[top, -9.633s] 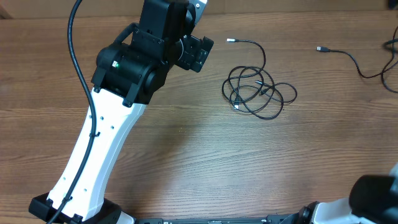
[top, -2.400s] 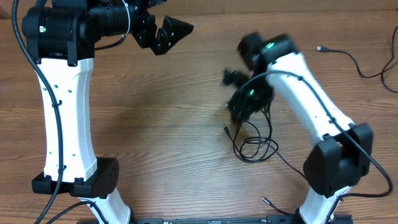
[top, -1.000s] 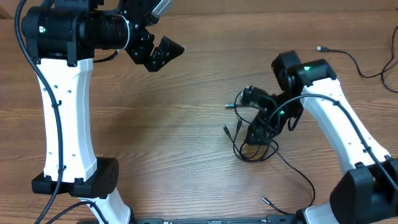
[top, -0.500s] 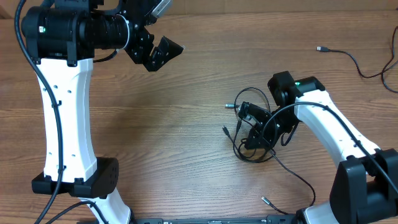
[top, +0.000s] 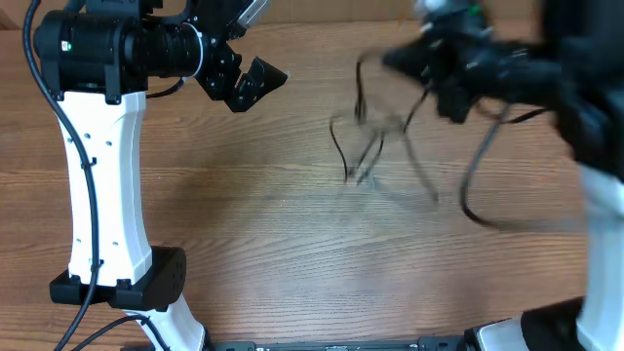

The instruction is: Untangle cables

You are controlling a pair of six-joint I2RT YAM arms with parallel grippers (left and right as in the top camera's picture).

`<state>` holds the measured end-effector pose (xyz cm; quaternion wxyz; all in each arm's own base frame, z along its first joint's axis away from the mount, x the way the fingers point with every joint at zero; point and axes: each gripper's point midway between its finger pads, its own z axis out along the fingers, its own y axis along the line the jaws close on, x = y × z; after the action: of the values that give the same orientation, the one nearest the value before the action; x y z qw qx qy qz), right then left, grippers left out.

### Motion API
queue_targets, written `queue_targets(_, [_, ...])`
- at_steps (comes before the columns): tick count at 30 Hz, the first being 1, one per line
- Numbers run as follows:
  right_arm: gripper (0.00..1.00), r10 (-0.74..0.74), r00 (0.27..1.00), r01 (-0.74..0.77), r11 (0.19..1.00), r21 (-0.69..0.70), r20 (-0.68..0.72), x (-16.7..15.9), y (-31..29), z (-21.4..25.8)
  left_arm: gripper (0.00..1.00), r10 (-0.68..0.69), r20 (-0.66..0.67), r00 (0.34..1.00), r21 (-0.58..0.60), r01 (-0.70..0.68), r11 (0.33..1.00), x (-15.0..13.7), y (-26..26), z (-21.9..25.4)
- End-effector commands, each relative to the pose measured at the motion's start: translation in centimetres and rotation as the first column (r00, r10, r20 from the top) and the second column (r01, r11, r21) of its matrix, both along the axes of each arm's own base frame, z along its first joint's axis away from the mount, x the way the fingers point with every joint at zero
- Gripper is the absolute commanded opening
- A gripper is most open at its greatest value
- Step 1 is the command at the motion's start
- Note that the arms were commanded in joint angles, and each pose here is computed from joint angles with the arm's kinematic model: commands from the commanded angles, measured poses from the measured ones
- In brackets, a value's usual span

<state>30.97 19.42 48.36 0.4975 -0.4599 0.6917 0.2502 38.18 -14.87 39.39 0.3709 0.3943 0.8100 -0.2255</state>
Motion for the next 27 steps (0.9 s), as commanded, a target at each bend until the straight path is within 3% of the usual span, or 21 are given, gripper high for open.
queue_targets(1, [0.04,-0.086,0.968,0.057,0.990,0.125,0.236,-3.4,-1.4,9.0,1.00,-0.009,0.020,1.000,-0.005,0.009,1.000,-0.8,-0.1,0.9])
queue_targets(5, [0.04,-0.203,0.957,0.191,0.979,0.075,0.205,-1.8,-3.0,7.7,1.00,-0.009,0.005,1.000,-0.003,0.009,1.000,-1.0,-0.1,0.7])
queue_targets(9, [0.04,-0.261,0.964,0.256,0.962,-0.095,-0.050,1.0,-3.5,-0.4,1.00,-0.010,0.005,1.000,-0.003,0.010,1.000,-1.0,-0.1,0.7])
queue_targets(12, [0.04,-0.289,0.894,0.219,0.949,-0.227,-0.342,3.2,-2.9,-9.0,1.00,-0.026,0.007,1.000,-0.024,0.027,0.999,-1.1,-0.5,0.9])
queue_targets(16, [0.04,-0.219,0.858,0.137,0.969,-0.203,-0.464,5.0,-1.0,-12.9,1.00,-0.041,-0.001,0.999,-0.042,0.041,0.998,-1.5,-0.7,1.1])
queue_targets(19, [0.04,-0.080,0.916,0.065,0.997,-0.051,-0.394,4.8,1.0,-9.0,1.00,-0.041,-0.001,0.999,-0.042,0.041,0.998,-1.5,-0.7,1.1])
queue_targets(21, [0.04,0.016,0.961,-0.001,0.999,0.054,-0.277,3.4,1.8,-4.3,1.00,-0.041,-0.001,0.999,-0.042,0.041,0.998,-1.5,-0.7,1.1])
queue_targets(24, [0.04,0.111,0.993,-0.101,0.980,0.171,-0.046,-0.6,2.0,3.9,1.00,-0.041,-0.002,0.999,-0.042,0.041,0.998,-1.5,-0.7,1.1])
queue_targets(27, [0.04,0.096,0.977,-0.136,0.968,0.210,0.188,-5.3,0.8,10.3,1.00,-0.041,-0.001,0.999,-0.042,0.041,0.998,-1.5,-0.7,1.1])
